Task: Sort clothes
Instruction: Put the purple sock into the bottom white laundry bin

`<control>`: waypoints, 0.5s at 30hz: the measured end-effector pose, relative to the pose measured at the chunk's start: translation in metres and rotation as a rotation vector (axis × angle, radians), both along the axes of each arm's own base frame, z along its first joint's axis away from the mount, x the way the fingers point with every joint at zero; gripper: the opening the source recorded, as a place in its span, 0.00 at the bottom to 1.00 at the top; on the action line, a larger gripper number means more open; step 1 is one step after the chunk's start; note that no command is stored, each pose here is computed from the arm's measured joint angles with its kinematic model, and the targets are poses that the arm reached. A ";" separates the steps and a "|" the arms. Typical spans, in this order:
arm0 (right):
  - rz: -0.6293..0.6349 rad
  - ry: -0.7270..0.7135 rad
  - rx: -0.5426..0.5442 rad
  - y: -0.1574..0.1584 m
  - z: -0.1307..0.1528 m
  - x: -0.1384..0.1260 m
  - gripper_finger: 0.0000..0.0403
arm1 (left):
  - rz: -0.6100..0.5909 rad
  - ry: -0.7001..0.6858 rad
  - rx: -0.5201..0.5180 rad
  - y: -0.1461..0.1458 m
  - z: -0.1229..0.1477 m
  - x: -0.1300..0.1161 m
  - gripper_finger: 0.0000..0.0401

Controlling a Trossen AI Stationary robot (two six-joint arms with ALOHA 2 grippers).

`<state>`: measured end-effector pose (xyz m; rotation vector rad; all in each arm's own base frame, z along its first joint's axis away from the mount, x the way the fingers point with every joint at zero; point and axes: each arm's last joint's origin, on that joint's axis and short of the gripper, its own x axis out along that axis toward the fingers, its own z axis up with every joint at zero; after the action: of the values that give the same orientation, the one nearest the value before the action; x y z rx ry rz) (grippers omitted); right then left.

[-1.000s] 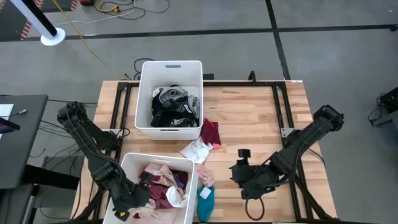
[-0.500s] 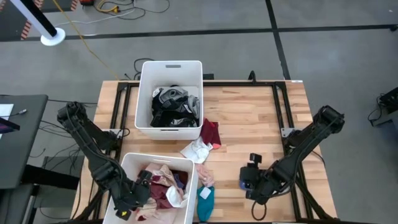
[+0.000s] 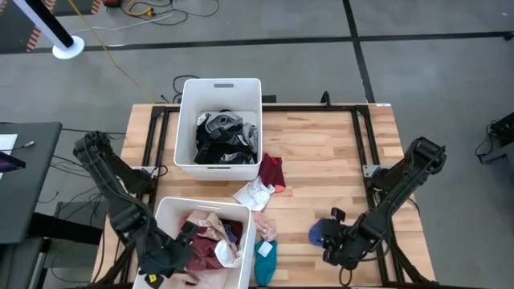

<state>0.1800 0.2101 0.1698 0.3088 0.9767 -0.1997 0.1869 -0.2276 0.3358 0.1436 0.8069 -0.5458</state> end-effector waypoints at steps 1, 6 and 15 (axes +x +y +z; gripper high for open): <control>-0.005 -0.002 0.010 0.000 -0.003 -0.002 0.46 | 0.002 -0.019 0.021 0.001 0.002 0.000 0.50; -0.036 0.011 0.021 -0.003 -0.014 -0.010 0.46 | 0.000 -0.110 0.108 0.006 0.012 0.000 0.50; -0.044 0.045 -0.024 -0.013 -0.028 -0.016 0.37 | 0.080 -0.235 0.156 0.020 0.028 -0.007 0.50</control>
<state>0.1636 0.1975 0.1419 0.3052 1.0122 -0.2591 0.1799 -0.2074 0.3640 0.3123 0.6223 -0.3814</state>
